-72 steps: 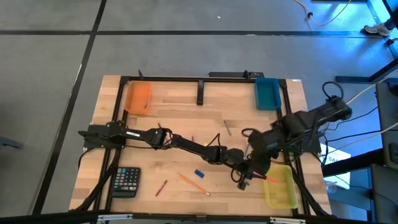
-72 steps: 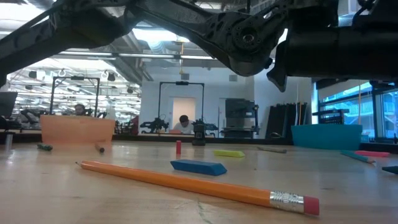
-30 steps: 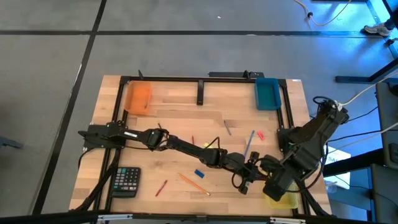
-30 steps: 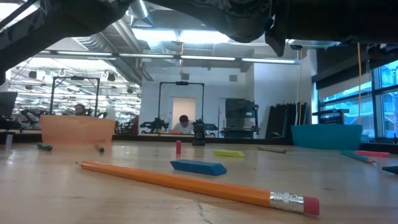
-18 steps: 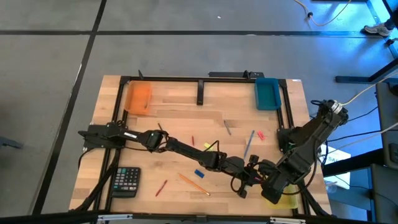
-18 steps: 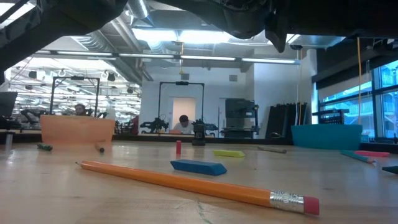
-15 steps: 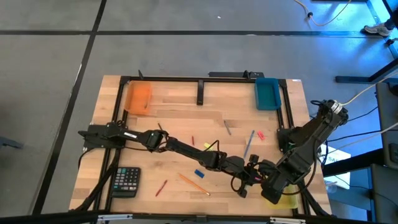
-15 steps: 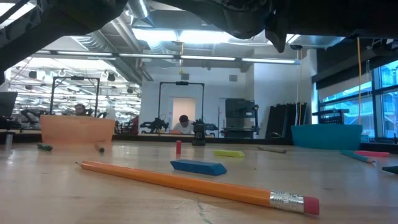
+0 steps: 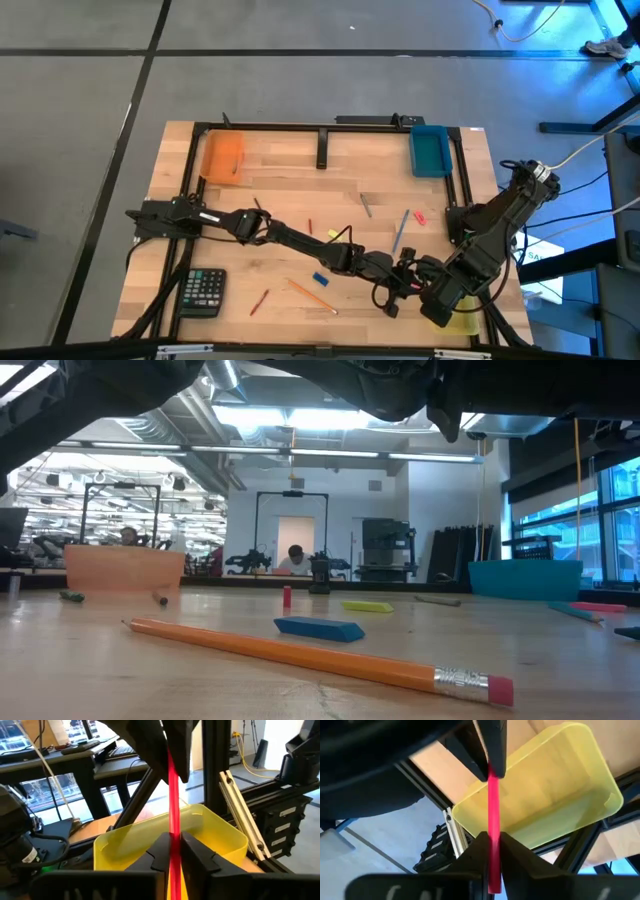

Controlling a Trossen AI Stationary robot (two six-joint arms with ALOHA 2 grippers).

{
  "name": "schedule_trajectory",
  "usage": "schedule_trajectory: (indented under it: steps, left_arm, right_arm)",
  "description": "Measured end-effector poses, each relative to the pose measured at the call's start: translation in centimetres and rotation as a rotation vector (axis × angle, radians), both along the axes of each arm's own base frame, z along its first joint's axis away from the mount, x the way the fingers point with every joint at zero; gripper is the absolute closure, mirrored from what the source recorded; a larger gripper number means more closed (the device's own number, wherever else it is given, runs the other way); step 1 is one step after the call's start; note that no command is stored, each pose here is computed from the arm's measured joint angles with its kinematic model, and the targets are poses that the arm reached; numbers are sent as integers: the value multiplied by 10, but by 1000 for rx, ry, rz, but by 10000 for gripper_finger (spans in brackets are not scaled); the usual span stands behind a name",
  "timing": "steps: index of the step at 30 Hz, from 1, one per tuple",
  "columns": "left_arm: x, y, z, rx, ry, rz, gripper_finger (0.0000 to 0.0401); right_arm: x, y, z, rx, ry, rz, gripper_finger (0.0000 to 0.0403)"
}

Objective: Sort crayons/erasers/pens/pencils in bins
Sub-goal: Put the pink pencil into the yellow bin

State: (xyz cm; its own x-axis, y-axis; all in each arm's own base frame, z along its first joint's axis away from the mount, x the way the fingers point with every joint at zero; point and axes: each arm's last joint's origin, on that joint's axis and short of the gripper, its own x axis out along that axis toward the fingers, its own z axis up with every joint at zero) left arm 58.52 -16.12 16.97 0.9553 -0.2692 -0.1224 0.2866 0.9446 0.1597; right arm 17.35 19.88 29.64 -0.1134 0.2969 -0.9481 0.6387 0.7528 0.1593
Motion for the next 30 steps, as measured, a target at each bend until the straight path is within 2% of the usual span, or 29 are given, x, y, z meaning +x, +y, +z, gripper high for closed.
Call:
schedule_trajectory:
  steps: [5, 10, 16, 22, 25, 28, 30]
  left_arm:
    - [0, 12, 10, -9, 55, 83, 309]
    - [-3, 27, 26, 8, 118, 125, 274]
    - [-4, 32, 28, 15, 157, 107, 269]
    - [-6, 24, 28, 28, 166, 73, 268]
    - [-7, 23, 27, 31, 172, 69, 270]
    - [-7, 23, 26, 33, 180, 69, 269]
    - [-7, 23, 26, 35, 186, 71, 269]
  right_arm:
    - [-12, -8, 1, -43, 181, -34, 369]
    - [-21, -13, 9, -14, 218, -39, 372]
    - [-31, -22, 37, 51, 248, -30, 364]
    - [-38, -30, 74, 145, 200, -64, 370]
    - [-39, -29, 73, 183, 263, -61, 367]
    - [-39, -25, 61, 211, 362, -27, 367]
    - [-36, -21, 51, 231, 371, 17, 367]
